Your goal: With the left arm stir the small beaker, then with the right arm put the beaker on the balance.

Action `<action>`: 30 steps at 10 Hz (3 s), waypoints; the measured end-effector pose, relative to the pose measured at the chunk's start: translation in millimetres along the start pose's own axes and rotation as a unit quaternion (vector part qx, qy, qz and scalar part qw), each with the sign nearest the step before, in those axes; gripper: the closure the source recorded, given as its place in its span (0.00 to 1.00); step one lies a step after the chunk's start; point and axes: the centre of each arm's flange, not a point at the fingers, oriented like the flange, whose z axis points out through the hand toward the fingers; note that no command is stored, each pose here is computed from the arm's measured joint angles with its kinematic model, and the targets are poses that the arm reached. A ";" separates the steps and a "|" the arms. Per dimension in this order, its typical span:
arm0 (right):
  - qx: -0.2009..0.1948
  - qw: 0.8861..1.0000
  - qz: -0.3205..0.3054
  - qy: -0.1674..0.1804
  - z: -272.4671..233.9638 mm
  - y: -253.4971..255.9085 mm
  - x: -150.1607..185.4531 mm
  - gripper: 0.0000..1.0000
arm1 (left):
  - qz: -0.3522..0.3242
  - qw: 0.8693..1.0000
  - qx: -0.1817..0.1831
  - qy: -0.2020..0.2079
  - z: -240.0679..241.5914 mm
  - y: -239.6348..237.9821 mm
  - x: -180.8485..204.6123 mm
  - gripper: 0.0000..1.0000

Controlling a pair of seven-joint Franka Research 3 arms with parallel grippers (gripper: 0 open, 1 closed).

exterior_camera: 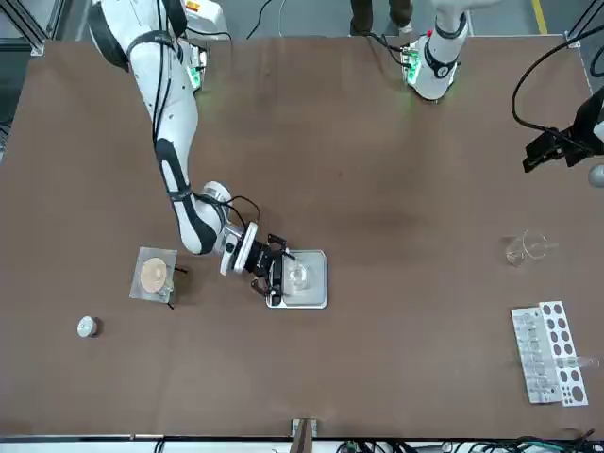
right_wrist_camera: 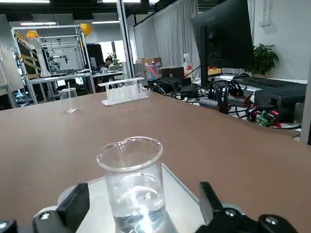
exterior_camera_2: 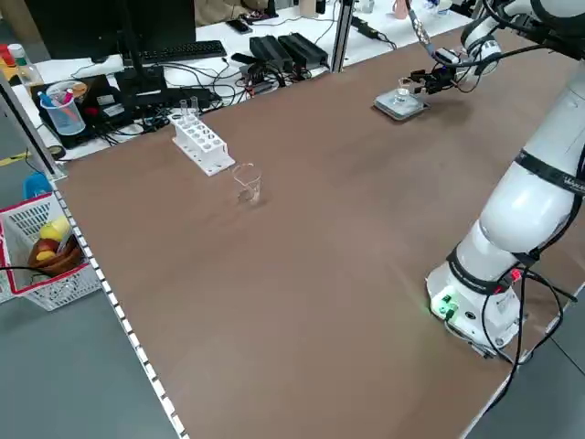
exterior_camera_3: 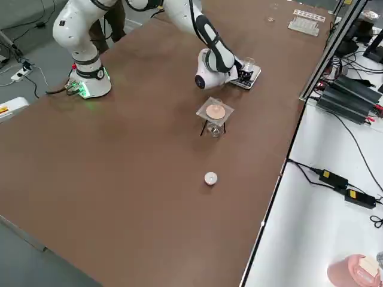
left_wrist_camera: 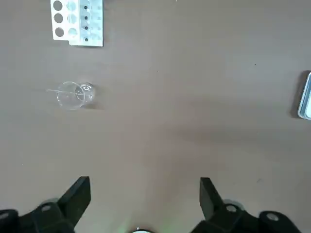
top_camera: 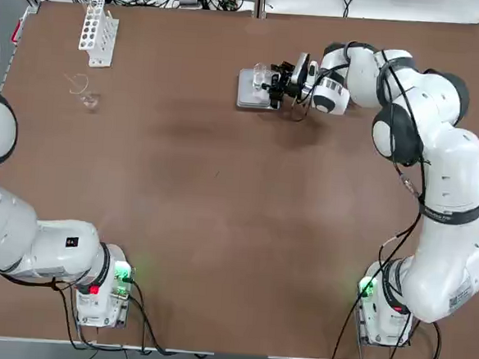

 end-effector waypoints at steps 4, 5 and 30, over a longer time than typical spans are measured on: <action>0.018 1.000 0.014 -0.010 -29.2 -4.6 41.7 0.00 | 0.009 1.000 0.000 0.001 -1.0 9.4 -1.2 0.01; 0.013 1.000 0.020 -0.018 -36.7 -1.3 55.4 0.00 | 0.010 1.000 0.000 0.001 -1.2 11.1 -1.4 0.01; -0.357 0.700 0.446 -0.429 -187.7 63.6 398.5 0.00 | 0.019 1.000 0.000 0.002 -1.8 20.5 -2.8 0.01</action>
